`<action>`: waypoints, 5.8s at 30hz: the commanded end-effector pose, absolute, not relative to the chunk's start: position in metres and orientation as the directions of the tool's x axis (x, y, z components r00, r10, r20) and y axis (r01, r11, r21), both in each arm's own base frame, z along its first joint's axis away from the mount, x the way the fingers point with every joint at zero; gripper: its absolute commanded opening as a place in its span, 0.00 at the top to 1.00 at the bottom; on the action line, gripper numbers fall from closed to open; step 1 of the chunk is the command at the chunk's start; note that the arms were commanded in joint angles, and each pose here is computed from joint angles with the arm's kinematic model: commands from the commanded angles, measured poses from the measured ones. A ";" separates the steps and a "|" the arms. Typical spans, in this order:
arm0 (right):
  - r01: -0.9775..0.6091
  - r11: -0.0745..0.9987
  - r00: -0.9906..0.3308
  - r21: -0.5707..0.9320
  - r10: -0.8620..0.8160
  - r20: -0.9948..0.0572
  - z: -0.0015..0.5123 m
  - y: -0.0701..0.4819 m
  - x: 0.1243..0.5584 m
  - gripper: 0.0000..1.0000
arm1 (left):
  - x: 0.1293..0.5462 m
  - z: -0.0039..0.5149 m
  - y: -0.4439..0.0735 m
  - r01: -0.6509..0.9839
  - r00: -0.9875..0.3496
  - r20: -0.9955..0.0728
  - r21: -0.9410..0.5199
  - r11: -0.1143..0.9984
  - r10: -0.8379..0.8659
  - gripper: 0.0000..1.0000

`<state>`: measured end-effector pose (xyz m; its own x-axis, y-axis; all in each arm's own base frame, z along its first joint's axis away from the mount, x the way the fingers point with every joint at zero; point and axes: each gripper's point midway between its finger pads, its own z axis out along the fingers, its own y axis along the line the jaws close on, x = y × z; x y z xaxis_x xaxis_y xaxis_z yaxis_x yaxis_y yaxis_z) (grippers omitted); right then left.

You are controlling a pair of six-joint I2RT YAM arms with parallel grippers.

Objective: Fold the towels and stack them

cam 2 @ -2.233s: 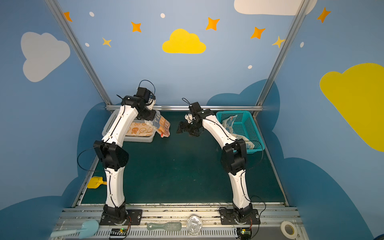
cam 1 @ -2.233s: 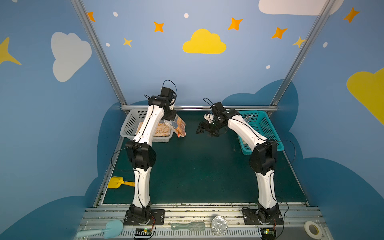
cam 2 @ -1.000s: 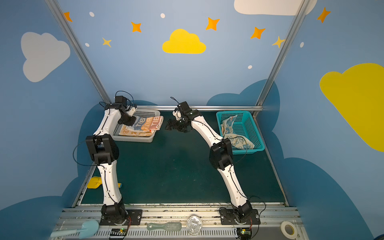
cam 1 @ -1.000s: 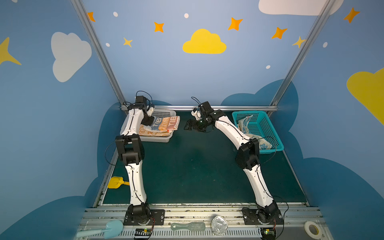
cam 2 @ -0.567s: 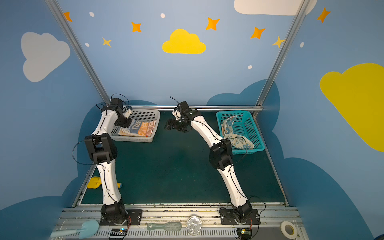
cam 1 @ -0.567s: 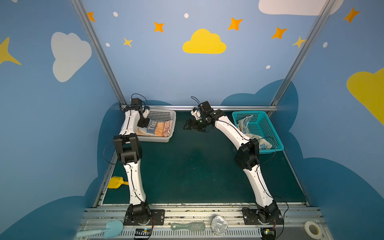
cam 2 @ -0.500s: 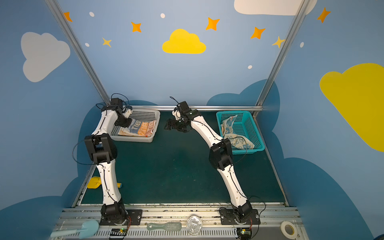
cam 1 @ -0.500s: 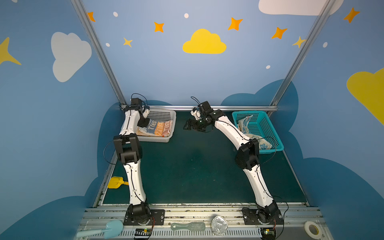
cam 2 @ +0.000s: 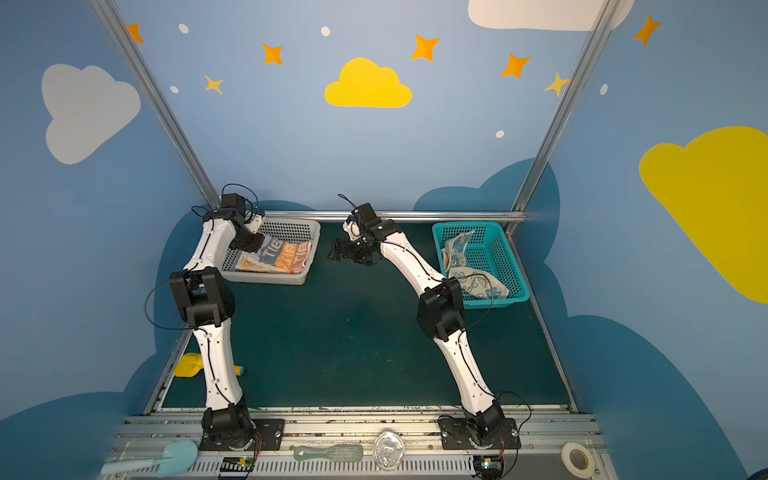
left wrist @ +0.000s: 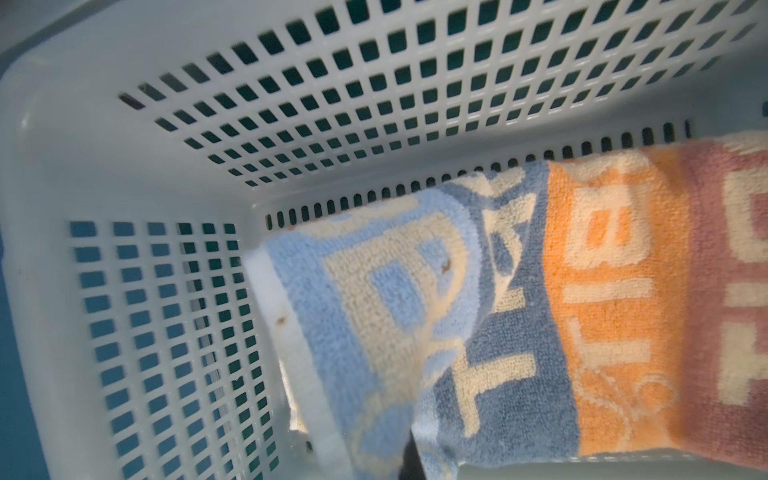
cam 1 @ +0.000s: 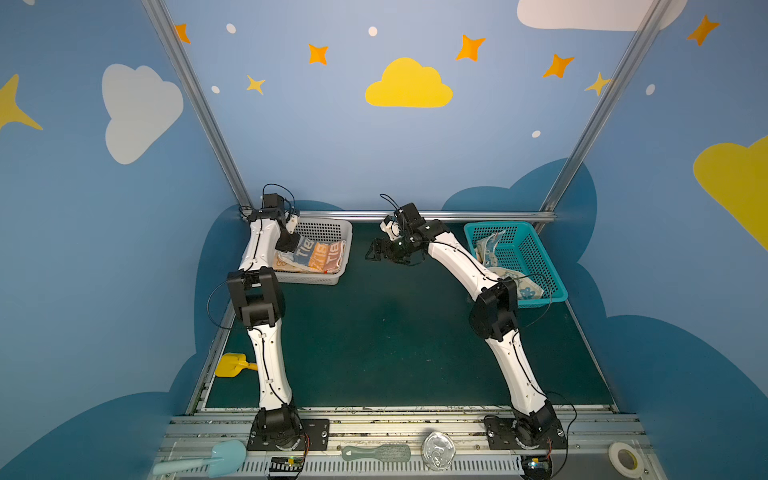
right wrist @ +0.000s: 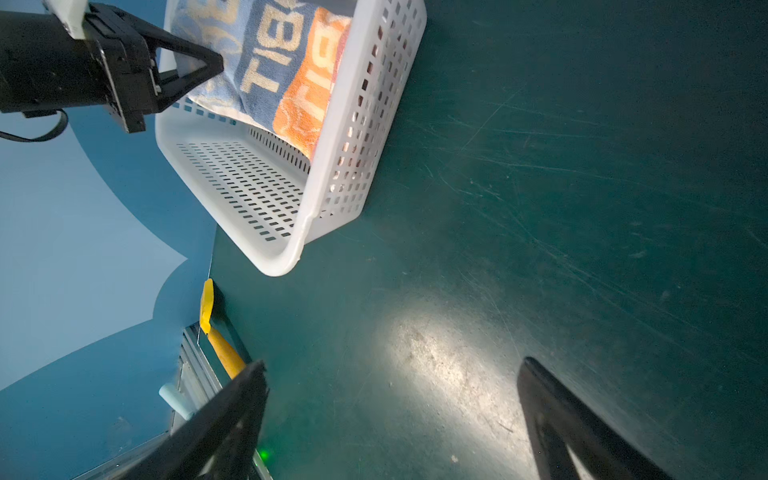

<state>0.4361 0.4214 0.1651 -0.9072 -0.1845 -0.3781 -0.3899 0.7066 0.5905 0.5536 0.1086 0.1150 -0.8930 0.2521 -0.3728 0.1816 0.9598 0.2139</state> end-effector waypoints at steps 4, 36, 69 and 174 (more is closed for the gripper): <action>-0.396 0.707 -0.902 0.585 -0.179 -0.394 0.168 0.427 0.437 0.06 | 0.556 0.142 0.125 0.125 -0.875 -0.434 0.228 0.966 0.216 0.97; -0.285 0.893 -0.874 0.349 -0.093 -0.477 0.215 0.318 0.446 0.04 | 0.560 0.278 0.050 0.007 -0.690 -0.668 0.378 0.926 0.278 0.01; 0.390 0.832 -0.861 0.395 0.481 -0.165 0.137 0.031 0.493 0.03 | 0.468 0.218 -0.435 0.712 -0.078 -0.795 0.378 0.592 0.602 0.01; -0.068 0.880 -0.988 0.469 0.006 -0.154 0.106 0.262 0.420 0.17 | 0.364 0.037 -0.268 0.171 -0.910 -0.415 -0.428 0.888 -0.025 0.36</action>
